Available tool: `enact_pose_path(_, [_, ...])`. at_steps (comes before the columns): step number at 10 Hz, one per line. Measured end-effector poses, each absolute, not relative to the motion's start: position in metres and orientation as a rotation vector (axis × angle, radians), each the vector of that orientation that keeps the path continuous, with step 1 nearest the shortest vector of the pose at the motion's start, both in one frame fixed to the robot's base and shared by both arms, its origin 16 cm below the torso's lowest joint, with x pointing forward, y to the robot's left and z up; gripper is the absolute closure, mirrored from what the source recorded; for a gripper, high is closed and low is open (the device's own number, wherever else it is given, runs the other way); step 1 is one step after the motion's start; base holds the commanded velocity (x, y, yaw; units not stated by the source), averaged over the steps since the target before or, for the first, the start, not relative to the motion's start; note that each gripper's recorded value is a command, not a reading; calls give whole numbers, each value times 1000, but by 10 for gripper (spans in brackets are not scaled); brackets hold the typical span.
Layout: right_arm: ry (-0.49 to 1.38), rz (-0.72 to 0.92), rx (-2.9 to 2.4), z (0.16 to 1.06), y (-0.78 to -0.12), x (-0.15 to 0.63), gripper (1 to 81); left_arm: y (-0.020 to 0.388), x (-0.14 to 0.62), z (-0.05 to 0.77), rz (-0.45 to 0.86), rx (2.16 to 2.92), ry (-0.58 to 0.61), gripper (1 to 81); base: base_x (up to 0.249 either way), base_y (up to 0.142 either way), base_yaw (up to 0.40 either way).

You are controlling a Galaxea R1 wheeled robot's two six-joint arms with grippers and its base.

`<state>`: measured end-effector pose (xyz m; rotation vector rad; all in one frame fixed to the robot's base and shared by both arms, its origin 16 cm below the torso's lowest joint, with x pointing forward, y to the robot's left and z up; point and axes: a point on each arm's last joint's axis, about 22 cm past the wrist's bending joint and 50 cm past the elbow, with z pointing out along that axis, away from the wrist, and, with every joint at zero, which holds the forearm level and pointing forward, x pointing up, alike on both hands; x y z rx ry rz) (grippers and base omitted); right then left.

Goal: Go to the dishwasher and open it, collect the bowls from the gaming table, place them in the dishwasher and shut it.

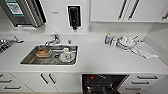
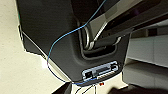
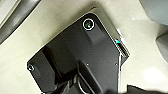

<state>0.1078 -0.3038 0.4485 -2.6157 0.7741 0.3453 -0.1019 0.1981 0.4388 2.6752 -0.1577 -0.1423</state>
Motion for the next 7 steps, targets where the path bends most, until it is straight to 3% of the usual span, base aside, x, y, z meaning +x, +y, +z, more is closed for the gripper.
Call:
enact_pose_path(4, [827, 280, -2603, 440, -305, 143, 10, 197, -69, 423, -82, 2679, -172, 10, 0, 0, 0])
enact_pose_path(7, [1188, 221, -2420, 439, -308, 214, 10, 200, -42, 408, -36, 2686, -185, 10, 0, 0, 0])
